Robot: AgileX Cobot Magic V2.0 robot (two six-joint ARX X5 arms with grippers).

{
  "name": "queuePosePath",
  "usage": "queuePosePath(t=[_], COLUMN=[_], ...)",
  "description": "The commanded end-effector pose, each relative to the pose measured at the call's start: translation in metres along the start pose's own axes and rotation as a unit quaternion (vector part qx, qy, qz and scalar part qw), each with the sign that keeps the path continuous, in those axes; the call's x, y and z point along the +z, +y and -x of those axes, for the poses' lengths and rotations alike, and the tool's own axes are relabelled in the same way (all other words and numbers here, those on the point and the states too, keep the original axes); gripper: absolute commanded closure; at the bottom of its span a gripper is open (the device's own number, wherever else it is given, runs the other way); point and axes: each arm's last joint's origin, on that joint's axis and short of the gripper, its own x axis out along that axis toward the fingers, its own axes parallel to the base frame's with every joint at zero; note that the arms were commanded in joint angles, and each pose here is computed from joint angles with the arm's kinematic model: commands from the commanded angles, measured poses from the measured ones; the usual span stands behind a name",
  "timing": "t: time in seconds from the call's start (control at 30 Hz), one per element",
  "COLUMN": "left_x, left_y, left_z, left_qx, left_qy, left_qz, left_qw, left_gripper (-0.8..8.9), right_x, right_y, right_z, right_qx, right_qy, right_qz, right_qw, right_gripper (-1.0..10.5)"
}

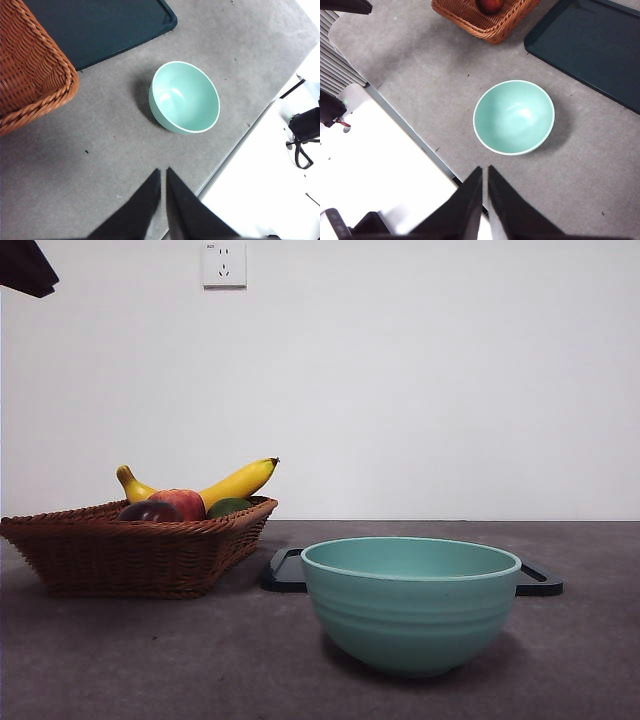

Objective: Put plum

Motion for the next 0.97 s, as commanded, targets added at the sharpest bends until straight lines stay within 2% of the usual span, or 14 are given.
queuePosePath(t=[0.03,0.8,0.9,0.97], left_x=[0.0046,0.0048,0.0052,0.0067], left_y=[-0.0016,-0.0015,-0.0029,-0.0041], left_z=[0.0017,0.0017,0.0037,0.0085], left_qx=[-0.003,-0.003,0.0,0.017], left_qy=[-0.007,-0.007,-0.016,-0.037], left_qz=[-0.011,-0.011,-0.021,-0.049], left_qw=[1.0,1.0,1.0,0.998], left_gripper=[8.07,8.06,8.06,8.06], right_x=[0.0017,0.0063,0.0063,0.0063], right_y=[0.0013,0.0014,0.0014,0.0014], right_z=[0.0002,0.0004,0.0004,0.0004], right_qx=[0.004,-0.002,-0.002,-0.002], right_qy=[-0.002,-0.026,-0.026,-0.026], right_qz=[0.009,0.013,0.013,0.013], right_qw=[1.0,1.0,1.0,1.0], right_gripper=[9.4,9.4,9.4,9.4])
